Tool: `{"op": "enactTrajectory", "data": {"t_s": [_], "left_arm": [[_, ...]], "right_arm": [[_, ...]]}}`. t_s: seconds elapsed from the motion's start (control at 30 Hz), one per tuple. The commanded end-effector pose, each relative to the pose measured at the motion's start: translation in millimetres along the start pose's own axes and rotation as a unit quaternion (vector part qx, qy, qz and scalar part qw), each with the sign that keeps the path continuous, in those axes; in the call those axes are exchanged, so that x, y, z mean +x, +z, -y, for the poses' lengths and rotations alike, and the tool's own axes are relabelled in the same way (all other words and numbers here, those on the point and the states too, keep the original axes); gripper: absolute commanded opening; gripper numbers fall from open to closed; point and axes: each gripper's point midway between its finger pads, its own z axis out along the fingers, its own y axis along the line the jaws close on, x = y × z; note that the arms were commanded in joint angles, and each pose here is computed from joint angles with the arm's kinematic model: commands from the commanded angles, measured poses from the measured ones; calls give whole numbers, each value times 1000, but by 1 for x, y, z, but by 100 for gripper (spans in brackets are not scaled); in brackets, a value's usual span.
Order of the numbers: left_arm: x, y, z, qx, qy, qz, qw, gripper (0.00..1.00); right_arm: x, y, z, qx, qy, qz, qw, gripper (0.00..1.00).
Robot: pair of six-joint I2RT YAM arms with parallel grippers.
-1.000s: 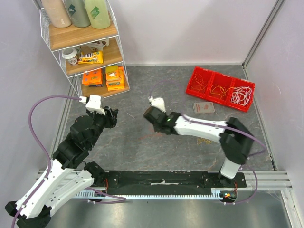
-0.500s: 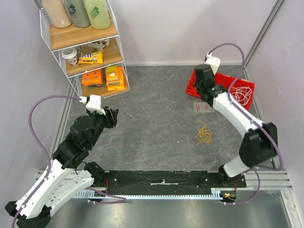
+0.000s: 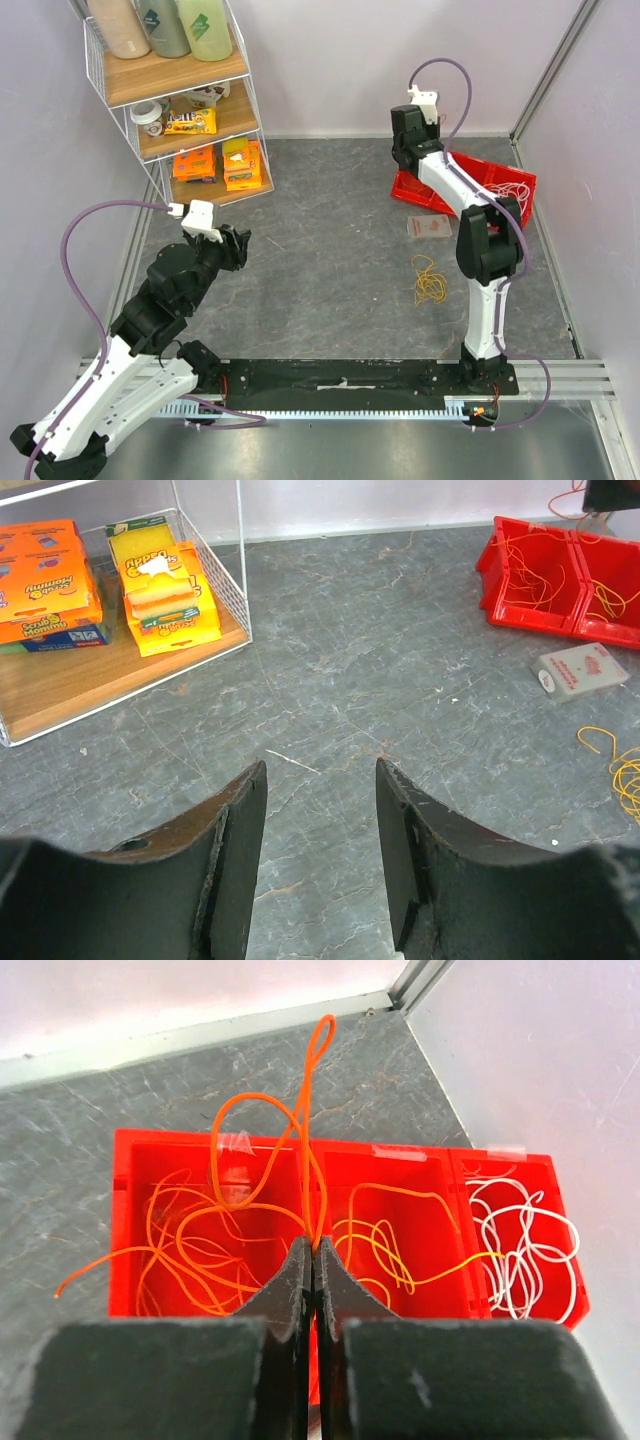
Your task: Untangle the cables
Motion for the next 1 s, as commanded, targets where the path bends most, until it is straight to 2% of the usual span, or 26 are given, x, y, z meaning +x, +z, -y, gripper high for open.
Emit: {"op": "enactTrajectory", "data": {"t_s": [0.0,0.07,0.13,0.23,0.3,0.4,0.53,0.73,0.83,0.97], "left_arm": [[-11,1,3,7,-7,21,1000,54],[-10,1,4,9,-7,21,1000,54],[-9,2,4,9,-6,19,1000,54],[-8,3,5,11,-5,16,1000,54],[-7,5,4,8,-3,12,1000,54],[-6,5,3,4,-2,12,1000,54],[-5,6,4,7,-1,9,1000,54],[-4,8,6,11,0,5,1000,54],[-3,8,5,7,1,5,1000,53],[-1,10,6,7,3,0,1000,53]], "right_arm": [[5,12,-5,21,-66,-1,998,0],[19,20,-16,7,-79,-12,997,0],[33,25,-41,-52,-91,-24,994,0],[53,25,-75,-131,-83,-44,987,0],[65,27,-84,-151,-59,-66,985,0],[86,33,-88,-181,-20,-102,978,0],[103,55,-66,-172,30,-140,975,0],[97,62,-64,-201,19,-149,968,0],[86,55,-66,-220,23,-152,963,7],[61,32,-59,-233,37,-143,961,25]]}}
